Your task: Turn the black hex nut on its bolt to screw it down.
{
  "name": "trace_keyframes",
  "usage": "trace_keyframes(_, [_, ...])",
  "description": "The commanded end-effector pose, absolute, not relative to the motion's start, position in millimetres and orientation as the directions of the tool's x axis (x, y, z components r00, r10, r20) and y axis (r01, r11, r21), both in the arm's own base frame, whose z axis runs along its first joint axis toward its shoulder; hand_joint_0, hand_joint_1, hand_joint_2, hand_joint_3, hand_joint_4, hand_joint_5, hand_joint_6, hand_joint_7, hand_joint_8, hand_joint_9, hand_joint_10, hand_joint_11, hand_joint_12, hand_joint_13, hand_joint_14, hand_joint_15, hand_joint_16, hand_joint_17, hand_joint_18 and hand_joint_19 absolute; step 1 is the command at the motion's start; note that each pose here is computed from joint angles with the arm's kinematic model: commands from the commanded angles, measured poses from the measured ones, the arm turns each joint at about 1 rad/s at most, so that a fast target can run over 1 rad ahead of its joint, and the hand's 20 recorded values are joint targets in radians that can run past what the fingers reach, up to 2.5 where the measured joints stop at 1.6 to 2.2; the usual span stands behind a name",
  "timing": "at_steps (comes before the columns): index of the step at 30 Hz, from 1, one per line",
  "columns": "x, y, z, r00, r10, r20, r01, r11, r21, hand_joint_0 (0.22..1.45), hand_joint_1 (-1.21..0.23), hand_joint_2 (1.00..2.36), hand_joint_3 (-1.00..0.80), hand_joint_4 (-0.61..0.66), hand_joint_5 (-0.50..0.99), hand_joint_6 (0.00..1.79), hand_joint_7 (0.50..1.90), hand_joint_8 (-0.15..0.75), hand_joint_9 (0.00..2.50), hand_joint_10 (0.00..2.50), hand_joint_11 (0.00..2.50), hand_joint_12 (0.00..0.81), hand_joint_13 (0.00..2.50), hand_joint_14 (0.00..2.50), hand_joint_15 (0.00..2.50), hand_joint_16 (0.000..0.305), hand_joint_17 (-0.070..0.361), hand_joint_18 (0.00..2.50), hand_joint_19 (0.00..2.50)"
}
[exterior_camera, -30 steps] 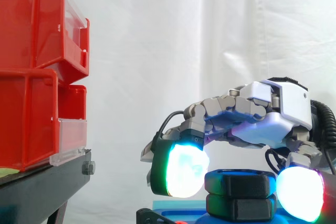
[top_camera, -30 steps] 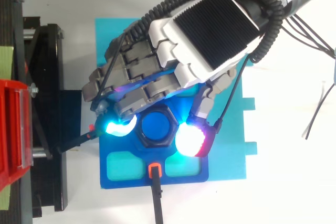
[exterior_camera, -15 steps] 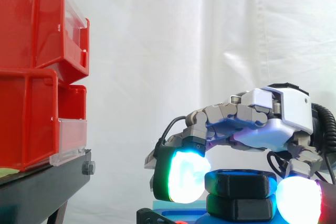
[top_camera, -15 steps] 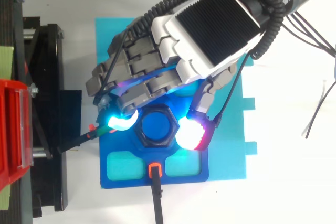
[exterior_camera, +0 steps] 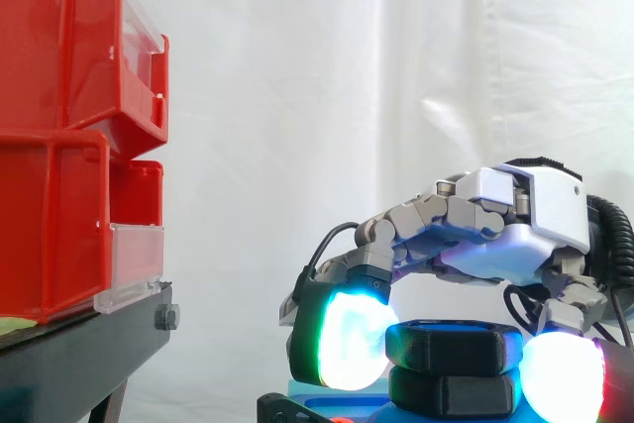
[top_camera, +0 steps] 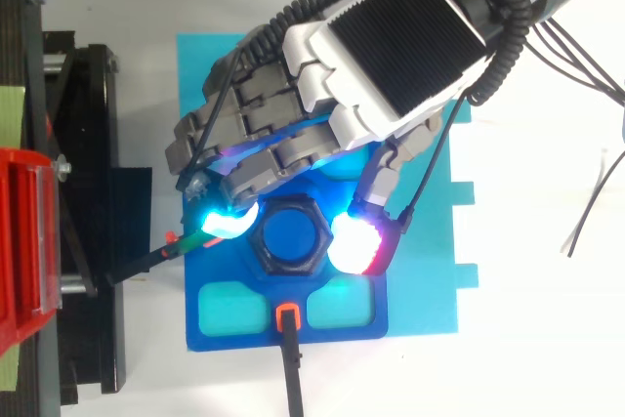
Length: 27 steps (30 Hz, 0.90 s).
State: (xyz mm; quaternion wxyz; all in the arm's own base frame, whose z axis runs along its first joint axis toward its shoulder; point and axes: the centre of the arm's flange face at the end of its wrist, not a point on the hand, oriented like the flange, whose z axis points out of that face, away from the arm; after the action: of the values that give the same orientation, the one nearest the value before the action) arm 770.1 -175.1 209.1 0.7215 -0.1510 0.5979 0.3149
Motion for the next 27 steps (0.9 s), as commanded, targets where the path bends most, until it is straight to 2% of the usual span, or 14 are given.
trace_keyframes(1, [770, -175, 210, 0.088, 0.273, -0.958, -0.636, 0.756, 0.157, 0.46, -0.65, 1.00, -0.48, 0.32, -0.20, 0.69, 0.83, 0.333, 0.52, 0.01, 0.46, 0.387, 0.69, 0.01, 0.32, 0.055, 0.125, 0.76, 0.52])
trace_keyframes(12, [770, -175, 210, 0.091, 0.273, -0.958, -0.636, 0.756, 0.155, 0.45, -0.63, 1.00, -0.50, 0.33, -0.19, 0.67, 0.86, 0.343, 0.55, 0.01, 0.47, 0.394, 0.71, 0.01, 0.32, 0.057, 0.127, 0.80, 0.52])
trace_keyframes(15, [771, -175, 210, 0.091, 0.273, -0.958, -0.635, 0.756, 0.155, 0.42, -0.60, 1.00, -0.50, 0.33, -0.19, 0.50, 1.09, 0.342, 0.49, 0.01, 0.45, 0.411, 0.70, 0.01, 0.30, 0.060, 0.136, 0.81, 0.49])
trace_keyframes(17, [771, -175, 210, 0.090, 0.274, -0.957, -0.636, 0.756, 0.157, 0.38, -0.59, 1.00, -0.50, 0.24, -0.26, 0.50, 0.87, 0.327, 0.34, 0.01, 0.35, 0.423, 0.61, 0.01, 0.25, 0.065, 0.146, 0.74, 0.46])
trace_keyframes(20, [771, -175, 210, 0.089, 0.276, -0.957, -0.636, 0.756, 0.158, 0.35, -0.56, 1.00, -0.50, 0.18, -0.30, 0.50, 0.74, 0.324, 0.24, 0.00, 0.24, 0.435, 0.55, 0.01, 0.19, 0.068, 0.154, 0.68, 0.43])
trace_keyframes(27, [775, -176, 224, 0.110, 0.271, -0.956, -0.640, 0.756, 0.141, 0.34, -0.54, 1.00, -0.50, 0.15, -0.30, 0.50, 0.69, 0.318, 0.17, 0.00, 0.17, 0.441, 0.48, 0.01, 0.18, 0.070, 0.157, 0.63, 0.44])
